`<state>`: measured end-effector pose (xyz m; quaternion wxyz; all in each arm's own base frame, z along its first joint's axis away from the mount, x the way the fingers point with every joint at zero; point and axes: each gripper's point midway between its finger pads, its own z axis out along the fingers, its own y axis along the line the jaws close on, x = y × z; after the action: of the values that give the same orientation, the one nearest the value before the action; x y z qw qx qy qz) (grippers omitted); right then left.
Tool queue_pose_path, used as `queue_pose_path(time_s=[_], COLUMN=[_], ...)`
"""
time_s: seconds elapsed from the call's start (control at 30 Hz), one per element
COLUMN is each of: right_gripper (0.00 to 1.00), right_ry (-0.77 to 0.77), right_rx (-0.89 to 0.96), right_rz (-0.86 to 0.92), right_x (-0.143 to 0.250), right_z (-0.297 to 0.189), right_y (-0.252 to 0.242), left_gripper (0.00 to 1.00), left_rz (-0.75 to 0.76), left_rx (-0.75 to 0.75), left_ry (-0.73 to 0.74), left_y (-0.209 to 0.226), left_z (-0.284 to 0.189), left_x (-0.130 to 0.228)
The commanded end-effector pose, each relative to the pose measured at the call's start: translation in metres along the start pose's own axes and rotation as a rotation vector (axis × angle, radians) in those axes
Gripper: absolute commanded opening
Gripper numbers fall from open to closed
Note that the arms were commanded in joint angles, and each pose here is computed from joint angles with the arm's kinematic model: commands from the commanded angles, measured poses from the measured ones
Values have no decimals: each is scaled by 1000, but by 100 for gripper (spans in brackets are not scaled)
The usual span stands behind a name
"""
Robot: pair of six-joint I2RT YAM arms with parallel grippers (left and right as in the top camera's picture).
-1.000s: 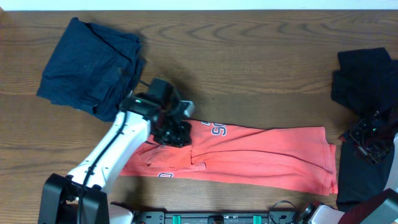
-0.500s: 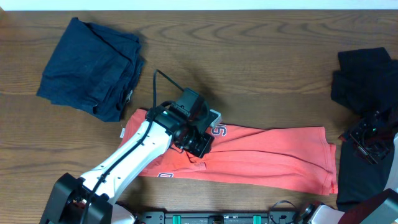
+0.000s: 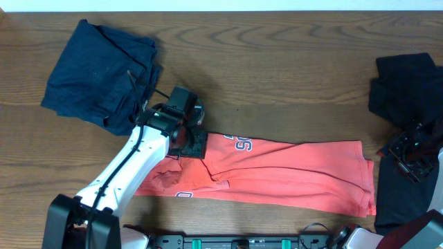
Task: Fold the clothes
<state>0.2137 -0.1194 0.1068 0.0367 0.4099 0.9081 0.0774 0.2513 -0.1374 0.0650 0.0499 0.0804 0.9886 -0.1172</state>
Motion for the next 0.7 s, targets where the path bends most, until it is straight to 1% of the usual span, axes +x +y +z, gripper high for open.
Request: queue_pose_path(time_s=[0.0,0.17,0.2,0.23,0.27,0.3,0.33,0.5,0.57,0.67], right_gripper=[60,60,60,60,60,60,60,60,60,60], right_ry=[-3,-1,-1,-1,-1,-1,-1,-1,-1,-2], right_rx=[-12,-23,-23,-23,-23,-23,-23,-23,-22,-23], right_rz=[-10,-11,-11,-11,-11,-11,-11,-11,-11,-11], right_x=[2,2,2,2,2,2,2,2,2,2], right_z=[-1,-1,-1,-1,-1,-1,-1,-1,-1,-1], right_y=[1,3,3,3,3,3,3,3,3,3], left_gripper=[58,57,52,44,31,11,6,6,6,6], left_rz=[-27,-37,-40,-42,-44,-46,-48,-32,-2,70], left_rx=[-73,-63,-61,-49,-31,-5,28,209,253,279], left_ry=[81,134,147,155,162,166,169,130,94,43], left_y=[19,18,18,16,13,9,3,-34,-46,-60], left_z=[20,30,31,32,32,31,30,9,-2,-11], left_x=[17,24,26,28,29,30,30,14,6,-2])
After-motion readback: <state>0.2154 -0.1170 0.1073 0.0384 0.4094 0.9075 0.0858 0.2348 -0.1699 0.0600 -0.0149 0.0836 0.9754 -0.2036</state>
